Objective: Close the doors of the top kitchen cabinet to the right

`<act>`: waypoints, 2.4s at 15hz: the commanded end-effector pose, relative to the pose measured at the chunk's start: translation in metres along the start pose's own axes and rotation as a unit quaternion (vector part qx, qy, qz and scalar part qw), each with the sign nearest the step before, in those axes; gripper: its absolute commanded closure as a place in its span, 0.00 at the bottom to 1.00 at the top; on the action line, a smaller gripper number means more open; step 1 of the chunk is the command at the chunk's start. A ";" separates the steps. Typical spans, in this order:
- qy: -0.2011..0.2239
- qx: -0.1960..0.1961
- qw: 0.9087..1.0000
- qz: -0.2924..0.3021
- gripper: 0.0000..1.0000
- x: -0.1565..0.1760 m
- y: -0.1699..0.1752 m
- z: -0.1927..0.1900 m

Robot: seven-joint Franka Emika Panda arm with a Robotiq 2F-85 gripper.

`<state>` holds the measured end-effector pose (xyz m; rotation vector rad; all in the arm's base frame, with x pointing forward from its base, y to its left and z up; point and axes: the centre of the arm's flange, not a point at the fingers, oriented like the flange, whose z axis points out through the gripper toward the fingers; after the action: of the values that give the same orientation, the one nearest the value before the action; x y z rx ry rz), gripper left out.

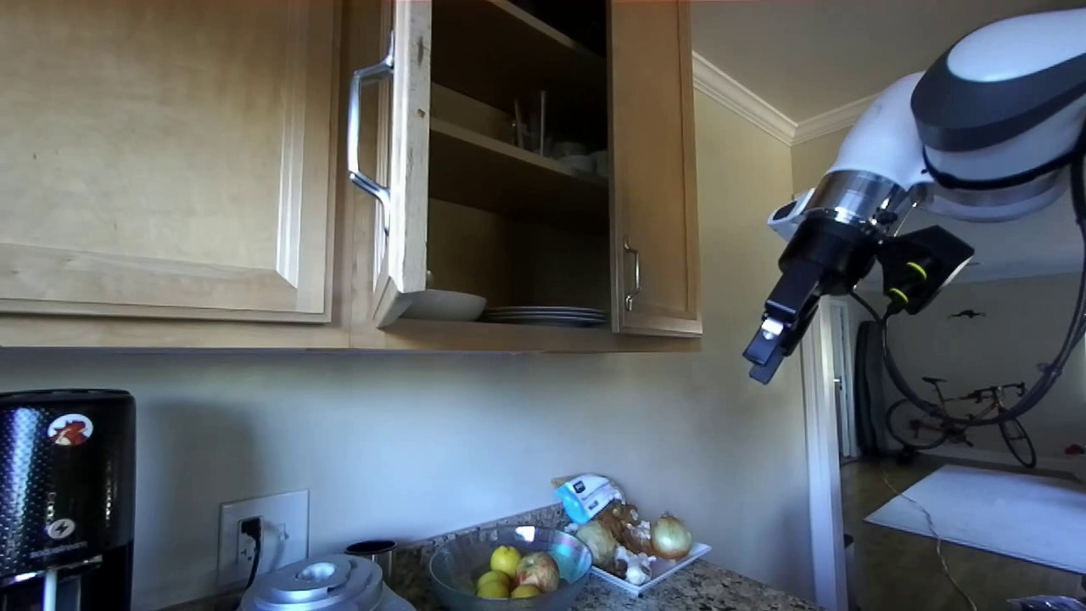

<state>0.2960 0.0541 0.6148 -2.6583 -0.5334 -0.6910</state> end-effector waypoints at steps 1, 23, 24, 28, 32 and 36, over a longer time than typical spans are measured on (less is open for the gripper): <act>0.029 0.016 0.998 -0.059 0.00 -0.010 -0.040 -0.031; 0.120 0.017 0.978 -0.169 0.00 0.006 -0.078 -0.055; 0.128 0.023 0.977 -0.167 0.00 0.007 -0.079 -0.054; 0.162 0.026 0.971 -0.176 0.00 0.014 -0.080 -0.054; 0.179 0.034 0.963 -0.198 0.00 0.019 -0.083 -0.055; 0.196 0.038 0.955 -0.221 0.00 0.022 -0.087 -0.056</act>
<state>0.2497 0.1120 0.6941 -2.3174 -0.9827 -1.2218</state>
